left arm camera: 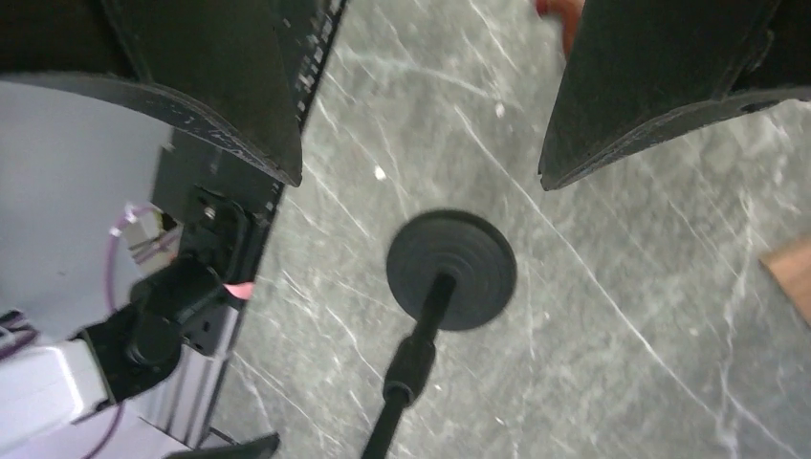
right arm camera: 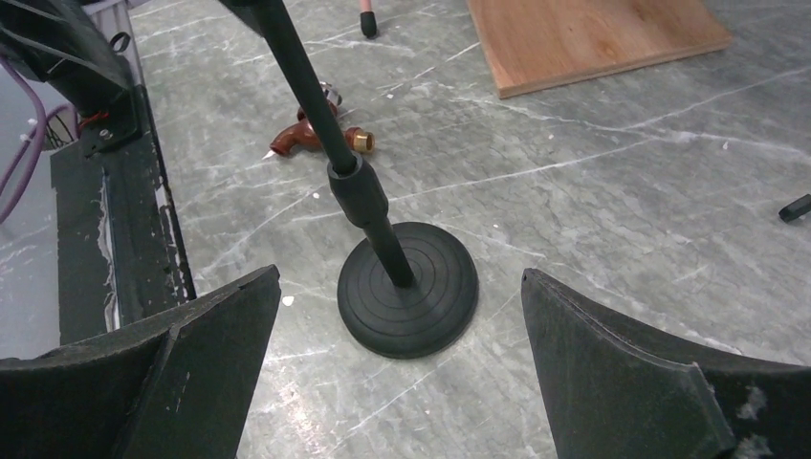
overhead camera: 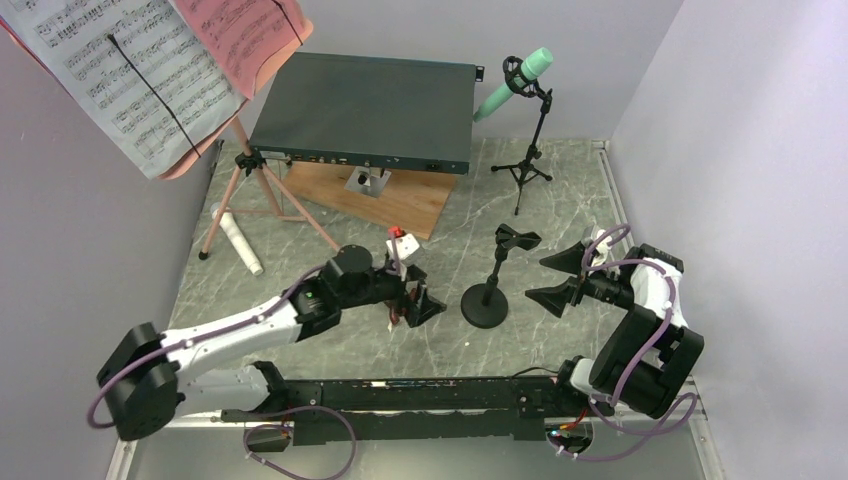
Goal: Pack up the instrument practice props
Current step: Pick up the microphone stand at the center of the board.
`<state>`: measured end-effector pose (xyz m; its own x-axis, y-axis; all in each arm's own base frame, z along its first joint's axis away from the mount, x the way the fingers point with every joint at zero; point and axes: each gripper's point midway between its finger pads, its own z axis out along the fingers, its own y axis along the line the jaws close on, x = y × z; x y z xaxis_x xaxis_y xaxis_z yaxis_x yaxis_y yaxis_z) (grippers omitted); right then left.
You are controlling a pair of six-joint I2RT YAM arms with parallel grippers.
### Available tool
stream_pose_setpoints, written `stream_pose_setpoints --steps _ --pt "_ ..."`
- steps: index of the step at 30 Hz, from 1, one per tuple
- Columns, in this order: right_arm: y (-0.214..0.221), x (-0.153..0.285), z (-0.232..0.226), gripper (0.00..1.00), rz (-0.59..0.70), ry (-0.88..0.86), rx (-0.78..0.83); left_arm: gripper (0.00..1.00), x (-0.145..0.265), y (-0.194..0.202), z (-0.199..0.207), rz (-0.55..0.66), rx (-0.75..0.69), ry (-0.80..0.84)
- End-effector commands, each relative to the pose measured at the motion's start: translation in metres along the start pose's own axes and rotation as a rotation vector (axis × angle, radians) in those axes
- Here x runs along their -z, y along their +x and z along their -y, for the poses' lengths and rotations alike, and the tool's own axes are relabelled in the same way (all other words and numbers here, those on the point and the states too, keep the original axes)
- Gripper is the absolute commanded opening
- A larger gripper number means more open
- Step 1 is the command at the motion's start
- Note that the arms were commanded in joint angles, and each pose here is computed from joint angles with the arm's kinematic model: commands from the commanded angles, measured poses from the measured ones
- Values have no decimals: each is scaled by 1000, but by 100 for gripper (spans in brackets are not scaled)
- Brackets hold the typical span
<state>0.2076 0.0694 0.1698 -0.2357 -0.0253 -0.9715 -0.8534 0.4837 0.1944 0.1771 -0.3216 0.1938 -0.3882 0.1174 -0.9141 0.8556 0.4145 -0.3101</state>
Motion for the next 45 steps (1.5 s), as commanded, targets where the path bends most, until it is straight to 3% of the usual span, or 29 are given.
stream_pose_setpoints --steps 1,6,10,21,28,40,43,45 --pt "-5 -2 -1 100 16 -5 71 99 -33 -54 -11 193 -188 -48" --pt "-7 -2 -1 100 12 -3 79 100 -74 -51 -10 178 -161 2" --pt "-11 -2 -2 100 20 0 80 100 -100 -45 -6 203 -237 8" --pt "-11 -1 -2 100 15 0 77 90 -144 -40 11 222 -305 89" --pt "-14 -1 -2 100 19 2 78 65 -159 -30 19 158 -259 123" --pt "-15 -1 -3 100 19 3 74 57 -160 -10 19 91 -236 119" --pt "-14 -1 -3 100 18 2 71 49 -163 -8 21 83 -228 124" --pt "-13 -1 -3 100 15 1 69 38 -165 -8 23 77 -219 133"
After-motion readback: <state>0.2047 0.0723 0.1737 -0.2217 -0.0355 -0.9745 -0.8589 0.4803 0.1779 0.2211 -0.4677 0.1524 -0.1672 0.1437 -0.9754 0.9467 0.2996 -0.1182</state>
